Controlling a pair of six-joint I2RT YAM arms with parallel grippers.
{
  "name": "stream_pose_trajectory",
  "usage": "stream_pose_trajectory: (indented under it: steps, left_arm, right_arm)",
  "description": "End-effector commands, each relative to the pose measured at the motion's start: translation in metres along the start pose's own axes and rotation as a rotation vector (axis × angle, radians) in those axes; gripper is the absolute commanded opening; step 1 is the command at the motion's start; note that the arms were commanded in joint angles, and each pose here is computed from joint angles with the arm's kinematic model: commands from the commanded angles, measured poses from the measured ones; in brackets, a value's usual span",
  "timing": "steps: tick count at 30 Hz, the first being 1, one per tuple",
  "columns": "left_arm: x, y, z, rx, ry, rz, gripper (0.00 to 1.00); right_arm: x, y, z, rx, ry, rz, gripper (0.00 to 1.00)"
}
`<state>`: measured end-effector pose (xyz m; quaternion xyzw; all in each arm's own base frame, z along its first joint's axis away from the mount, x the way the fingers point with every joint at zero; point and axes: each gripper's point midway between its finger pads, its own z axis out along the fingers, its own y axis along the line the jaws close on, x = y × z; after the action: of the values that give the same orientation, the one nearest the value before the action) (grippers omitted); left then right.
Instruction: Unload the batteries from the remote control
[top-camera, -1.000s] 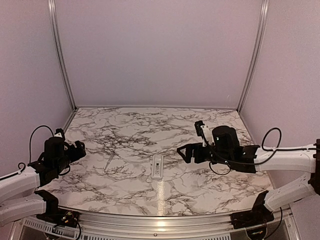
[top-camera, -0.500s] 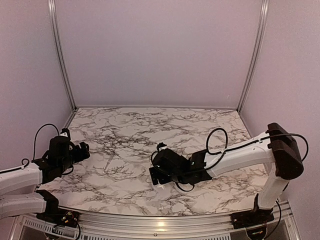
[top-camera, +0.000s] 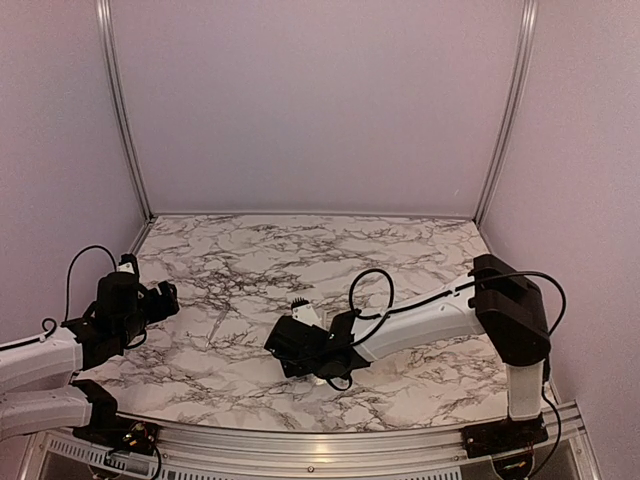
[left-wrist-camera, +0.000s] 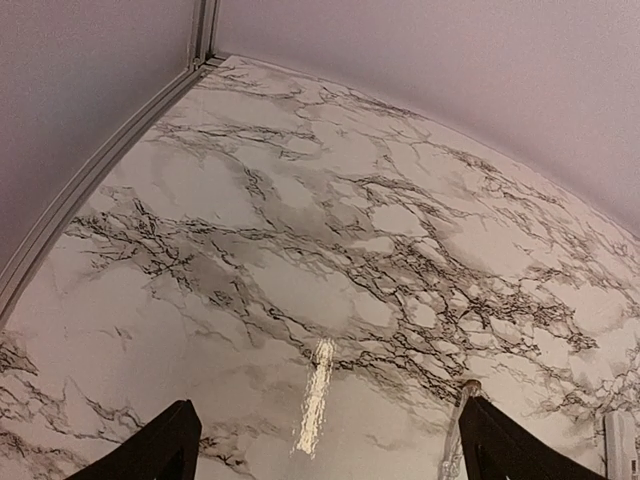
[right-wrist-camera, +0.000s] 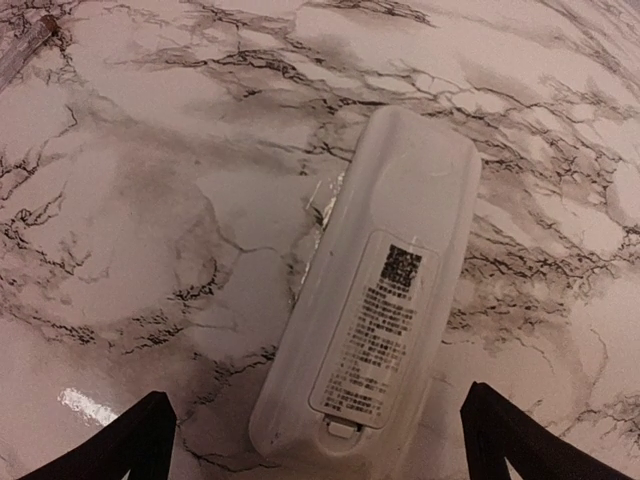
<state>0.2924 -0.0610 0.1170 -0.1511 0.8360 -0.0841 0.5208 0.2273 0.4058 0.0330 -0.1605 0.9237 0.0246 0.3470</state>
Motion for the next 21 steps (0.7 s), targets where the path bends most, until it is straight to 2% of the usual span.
stream_pose_trajectory:
  steps: [1, 8, 13, 21]
  left_arm:
    - [-0.01, -0.004, -0.002, 0.002, -0.029, 0.006, 0.94]
    - [-0.009, -0.005, -0.003, 0.005, -0.028, 0.007, 0.93]
    - [-0.01, -0.006, -0.003, 0.007, -0.03, 0.009, 0.93]
    - [-0.01, -0.007, -0.004, 0.009, -0.031, 0.011, 0.92]
  right_arm:
    - [-0.007, -0.004, 0.003, 0.067, -0.03, 0.041, 0.98]
    - [-0.005, -0.008, 0.012, 0.073, -0.034, 0.069, 0.87]
    - [0.0, -0.008, 0.02, 0.069, -0.017, 0.077, 0.83]
    - [0.009, -0.014, 0.027, 0.076, 0.001, 0.089, 0.66]
